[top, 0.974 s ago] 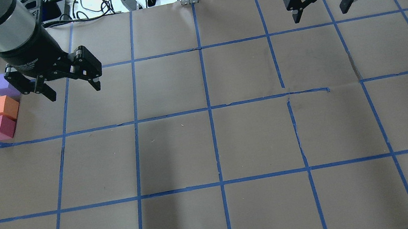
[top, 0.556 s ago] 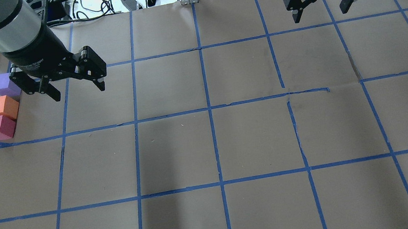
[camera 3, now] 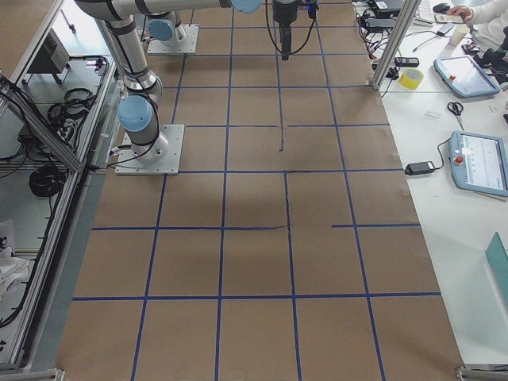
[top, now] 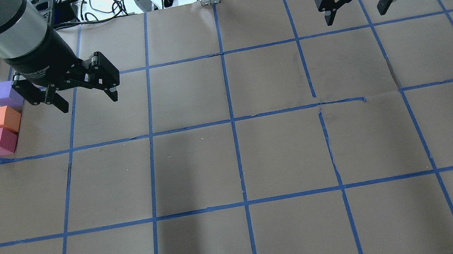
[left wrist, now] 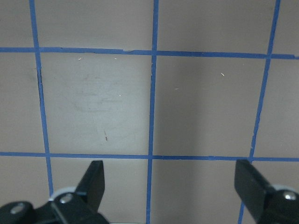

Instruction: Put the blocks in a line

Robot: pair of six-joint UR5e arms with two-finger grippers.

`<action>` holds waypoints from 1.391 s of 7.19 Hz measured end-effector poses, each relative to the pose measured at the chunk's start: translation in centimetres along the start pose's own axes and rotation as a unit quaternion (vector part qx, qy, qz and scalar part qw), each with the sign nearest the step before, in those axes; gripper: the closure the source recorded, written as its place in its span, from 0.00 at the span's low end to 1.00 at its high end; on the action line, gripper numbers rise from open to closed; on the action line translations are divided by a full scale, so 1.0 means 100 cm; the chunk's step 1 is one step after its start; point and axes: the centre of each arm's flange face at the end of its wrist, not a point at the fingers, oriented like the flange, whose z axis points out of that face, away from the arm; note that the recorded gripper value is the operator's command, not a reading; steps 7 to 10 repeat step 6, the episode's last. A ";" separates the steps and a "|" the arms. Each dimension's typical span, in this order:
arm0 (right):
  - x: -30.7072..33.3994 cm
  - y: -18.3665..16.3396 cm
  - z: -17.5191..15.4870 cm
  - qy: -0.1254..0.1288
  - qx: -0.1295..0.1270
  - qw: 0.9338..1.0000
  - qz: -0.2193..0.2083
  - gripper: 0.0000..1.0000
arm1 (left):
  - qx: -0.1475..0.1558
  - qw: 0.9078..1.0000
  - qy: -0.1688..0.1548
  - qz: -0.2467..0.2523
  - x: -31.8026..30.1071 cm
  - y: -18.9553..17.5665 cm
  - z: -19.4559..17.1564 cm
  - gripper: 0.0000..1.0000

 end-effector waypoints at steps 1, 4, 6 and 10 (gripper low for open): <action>0.000 0.000 0.000 0.000 0.000 1.000 0.000 0.00 | -0.001 1.000 0.000 0.001 0.000 0.000 0.001 0.00; 0.000 0.000 0.000 0.000 0.000 1.000 0.000 0.00 | -0.002 1.000 0.000 0.003 0.000 -0.001 0.002 0.00; 0.000 0.000 0.000 0.000 0.000 1.000 0.000 0.00 | -0.002 1.000 0.000 0.003 0.000 -0.001 0.002 0.00; 0.000 0.000 0.000 0.000 0.000 1.000 0.000 0.00 | -0.002 1.000 0.000 0.003 0.000 -0.001 0.002 0.00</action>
